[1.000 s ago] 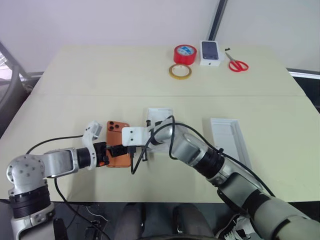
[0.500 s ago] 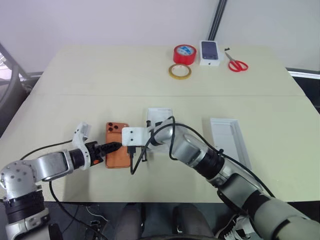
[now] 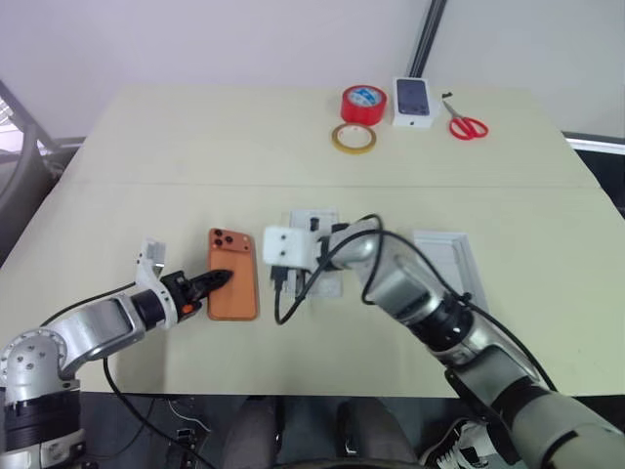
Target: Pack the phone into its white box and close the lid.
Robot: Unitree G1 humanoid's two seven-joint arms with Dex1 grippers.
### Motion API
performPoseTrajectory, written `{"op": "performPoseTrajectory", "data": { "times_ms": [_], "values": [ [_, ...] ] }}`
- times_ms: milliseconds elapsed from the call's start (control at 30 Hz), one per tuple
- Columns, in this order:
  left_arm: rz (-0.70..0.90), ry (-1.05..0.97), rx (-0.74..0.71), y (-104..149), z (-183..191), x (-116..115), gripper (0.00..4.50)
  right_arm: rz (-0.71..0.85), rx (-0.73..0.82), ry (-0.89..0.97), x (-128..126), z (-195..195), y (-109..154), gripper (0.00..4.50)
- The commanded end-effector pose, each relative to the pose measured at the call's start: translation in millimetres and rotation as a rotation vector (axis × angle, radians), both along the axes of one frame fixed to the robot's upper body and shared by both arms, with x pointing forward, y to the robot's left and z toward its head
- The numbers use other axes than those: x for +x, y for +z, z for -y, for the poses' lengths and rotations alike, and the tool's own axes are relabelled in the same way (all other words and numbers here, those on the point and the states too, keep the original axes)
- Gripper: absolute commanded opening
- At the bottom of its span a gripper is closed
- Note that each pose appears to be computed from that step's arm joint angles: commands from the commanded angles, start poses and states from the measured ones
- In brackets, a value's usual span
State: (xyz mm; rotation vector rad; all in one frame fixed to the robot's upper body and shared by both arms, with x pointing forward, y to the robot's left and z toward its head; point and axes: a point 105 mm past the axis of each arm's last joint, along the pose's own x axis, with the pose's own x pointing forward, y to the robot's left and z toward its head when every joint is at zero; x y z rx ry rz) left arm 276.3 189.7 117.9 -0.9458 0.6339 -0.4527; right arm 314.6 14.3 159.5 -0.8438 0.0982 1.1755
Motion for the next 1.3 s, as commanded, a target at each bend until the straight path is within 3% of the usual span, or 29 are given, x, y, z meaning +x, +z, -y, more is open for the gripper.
{"op": "performPoseTrajectory", "data": {
  "times_ms": [33, 200, 333, 533, 733, 900, 1033, 1300],
  "values": [
    [0.155, -0.028, -0.071, 41.9, 19.7, 11.1, 0.02, 0.061, 0.191, -0.017, -12.1, 33.6, 43.2, 0.00],
    [0.173, -0.059, -0.146, 53.7, 50.2, 28.2, 0.02, -0.087, 0.266, -0.118, -24.8, 89.8, 37.3, 0.00],
    [0.121, -0.131, -0.087, 35.0, 84.5, 42.2, 0.02, -0.154, 0.298, -0.250, -29.3, 129.2, 27.1, 0.00],
    [0.072, -0.209, -0.070, 15.7, 114.8, 54.8, 0.02, -0.174, 0.311, -0.398, -35.7, 161.8, 16.1, 0.00],
    [0.043, -0.258, -0.052, 4.3, 128.7, 55.9, 0.02, -0.158, 0.315, -0.447, -35.3, 167.3, 15.3, 0.00],
    [0.040, -0.266, -0.028, 0.0, 127.4, 53.4, 2.37, -0.154, 0.289, -0.452, -33.6, 167.6, 11.8, 0.00],
    [0.083, -0.245, -0.019, 12.8, 113.2, 54.5, 4.31, -0.151, 0.266, -0.440, -32.3, 165.4, 10.9, 0.00],
    [0.245, -0.199, 0.229, 39.7, 54.9, 45.9, 4.31, -0.090, 0.130, -0.482, -14.4, 165.4, -3.0, 0.00]
  ]
}}
